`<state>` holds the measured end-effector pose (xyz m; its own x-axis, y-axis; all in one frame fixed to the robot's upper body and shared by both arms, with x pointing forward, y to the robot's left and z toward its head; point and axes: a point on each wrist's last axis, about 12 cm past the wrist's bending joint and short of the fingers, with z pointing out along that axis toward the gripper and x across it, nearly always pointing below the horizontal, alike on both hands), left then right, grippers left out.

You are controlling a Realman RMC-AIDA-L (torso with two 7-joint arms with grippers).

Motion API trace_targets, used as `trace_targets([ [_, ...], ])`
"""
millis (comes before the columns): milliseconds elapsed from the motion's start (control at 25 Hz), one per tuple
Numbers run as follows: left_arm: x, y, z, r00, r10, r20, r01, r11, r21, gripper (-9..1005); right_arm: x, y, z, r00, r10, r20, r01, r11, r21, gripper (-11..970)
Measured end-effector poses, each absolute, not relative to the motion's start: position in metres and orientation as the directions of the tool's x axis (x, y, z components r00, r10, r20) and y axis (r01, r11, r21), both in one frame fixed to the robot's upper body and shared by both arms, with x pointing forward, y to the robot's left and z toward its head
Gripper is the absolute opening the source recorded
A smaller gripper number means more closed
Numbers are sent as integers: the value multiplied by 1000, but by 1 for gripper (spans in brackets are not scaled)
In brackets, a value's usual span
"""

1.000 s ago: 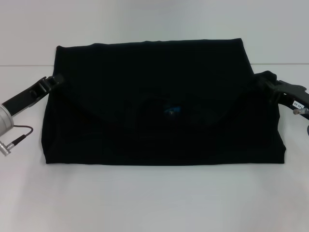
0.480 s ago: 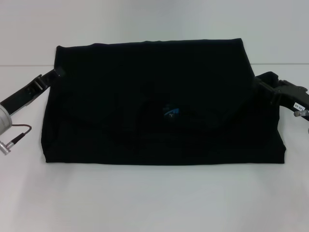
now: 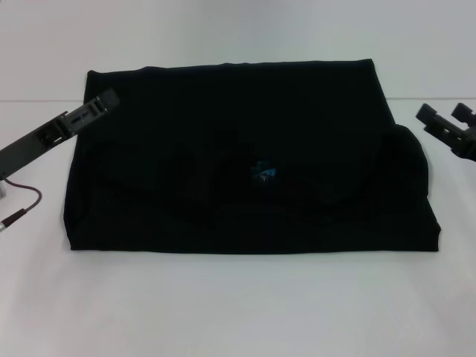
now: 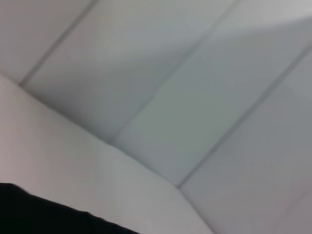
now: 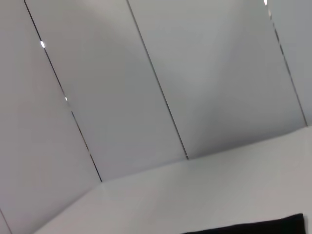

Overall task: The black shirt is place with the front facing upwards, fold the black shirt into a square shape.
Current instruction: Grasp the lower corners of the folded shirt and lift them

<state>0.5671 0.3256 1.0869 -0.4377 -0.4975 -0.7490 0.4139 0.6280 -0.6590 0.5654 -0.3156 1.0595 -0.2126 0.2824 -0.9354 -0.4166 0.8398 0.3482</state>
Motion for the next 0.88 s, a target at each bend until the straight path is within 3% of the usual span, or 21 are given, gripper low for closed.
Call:
trace_targets([
  [120,561,330,1089,-461,-470,-752,445,611,-655,934,556,-319,1059,-212,268,-940,-452,826,338,891],
  [200,556,335,1090,-492,-446,-748,456,599,-658,934,548,-318,1060,-217,233,-948,-505,804,313,947],
  [560,545,349,1100,-619,-220,-754,544,573,-613,934,521,-307,1066,-200,46,-979,-750,635,184,947],
  [880,541,341,1090,-653,-73,-754,577,596,-558,935,513,-289,1053,-182,-87,-979,-831,547,106,946],
])
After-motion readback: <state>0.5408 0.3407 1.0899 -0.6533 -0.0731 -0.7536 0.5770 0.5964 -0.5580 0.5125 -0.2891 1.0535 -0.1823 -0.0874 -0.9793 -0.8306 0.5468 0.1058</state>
